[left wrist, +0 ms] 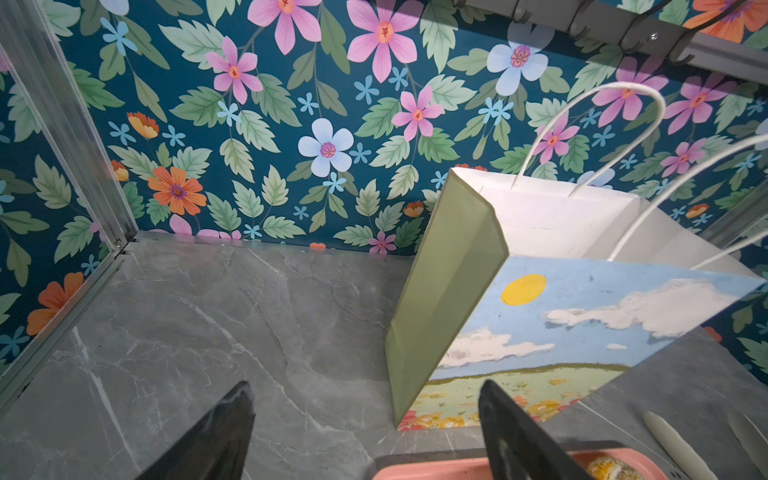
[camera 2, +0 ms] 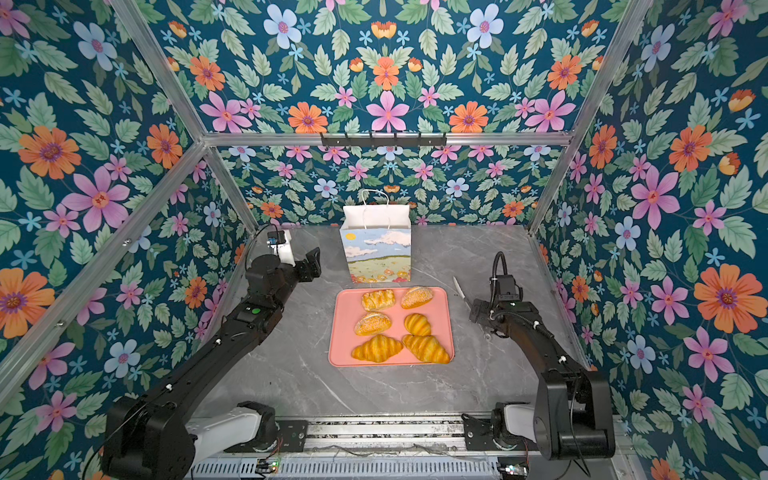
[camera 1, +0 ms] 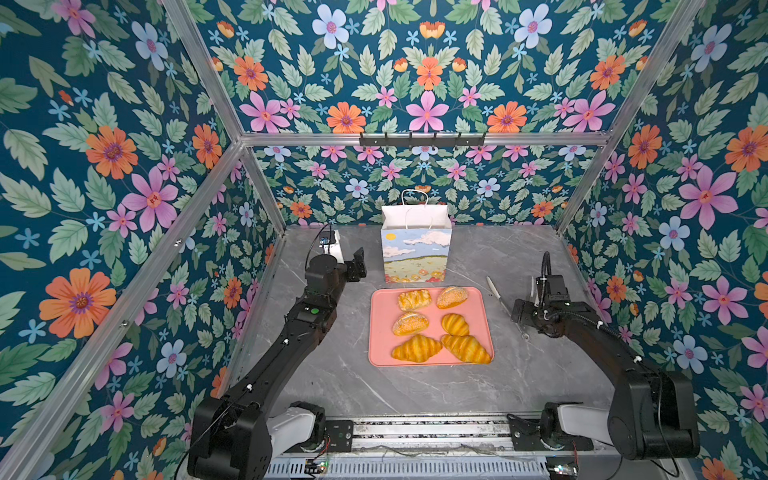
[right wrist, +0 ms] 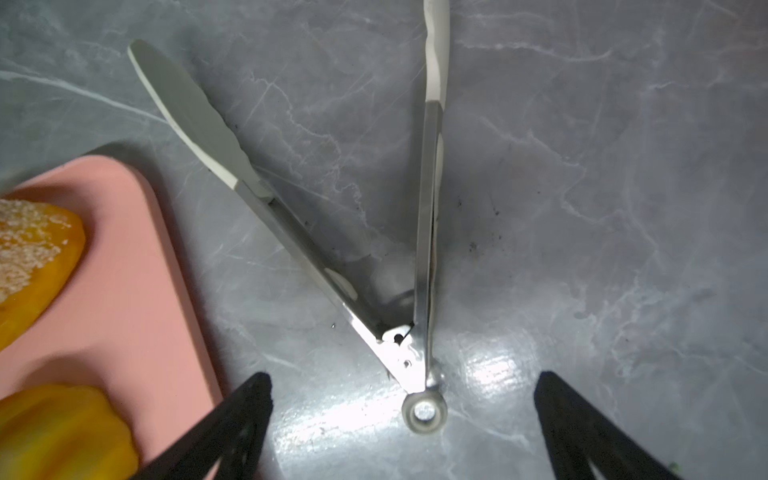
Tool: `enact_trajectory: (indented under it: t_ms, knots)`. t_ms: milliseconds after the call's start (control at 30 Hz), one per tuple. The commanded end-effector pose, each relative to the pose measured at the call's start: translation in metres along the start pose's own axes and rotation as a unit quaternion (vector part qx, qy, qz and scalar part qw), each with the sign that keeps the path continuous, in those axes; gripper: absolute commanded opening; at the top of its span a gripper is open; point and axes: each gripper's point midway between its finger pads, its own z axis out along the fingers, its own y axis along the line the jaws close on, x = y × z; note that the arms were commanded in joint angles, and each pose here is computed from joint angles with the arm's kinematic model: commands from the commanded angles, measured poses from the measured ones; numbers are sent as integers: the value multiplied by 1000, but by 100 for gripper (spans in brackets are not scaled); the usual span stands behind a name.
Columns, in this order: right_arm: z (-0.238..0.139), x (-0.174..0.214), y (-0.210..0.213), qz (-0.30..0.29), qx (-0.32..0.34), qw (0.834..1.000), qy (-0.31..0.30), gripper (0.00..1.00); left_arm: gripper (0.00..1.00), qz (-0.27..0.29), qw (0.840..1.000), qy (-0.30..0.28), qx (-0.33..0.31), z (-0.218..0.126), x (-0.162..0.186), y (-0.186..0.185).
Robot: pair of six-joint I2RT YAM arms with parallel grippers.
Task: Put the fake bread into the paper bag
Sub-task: 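Close the right gripper on the metal tongs' handle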
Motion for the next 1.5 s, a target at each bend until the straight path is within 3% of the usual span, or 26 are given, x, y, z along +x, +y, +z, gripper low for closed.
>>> enact_trajectory:
  t_ms: [0, 400, 967, 1133, 1467]
  knots:
    - [5, -6, 9, -14, -25, 1000, 2, 99, 85, -6, 1000, -17, 19, -2, -7, -7]
    - [31, -12, 13, -55, -16, 998, 33, 99, 85, -11, 1000, 3, 13, 5, -1, -6]
    - [63, -7, 12, -48, 6, 996, 81, 97, 85, -18, 1000, 2, 13, -2, -9, -7]
    - [74, -6, 11, -46, 12, 995, 88, 95, 85, -25, 1000, 7, 13, -3, -6, -6]
    - [81, -9, 14, -48, 7, 994, 95, 79, 85, -29, 999, 12, 10, -2, -6, -6]
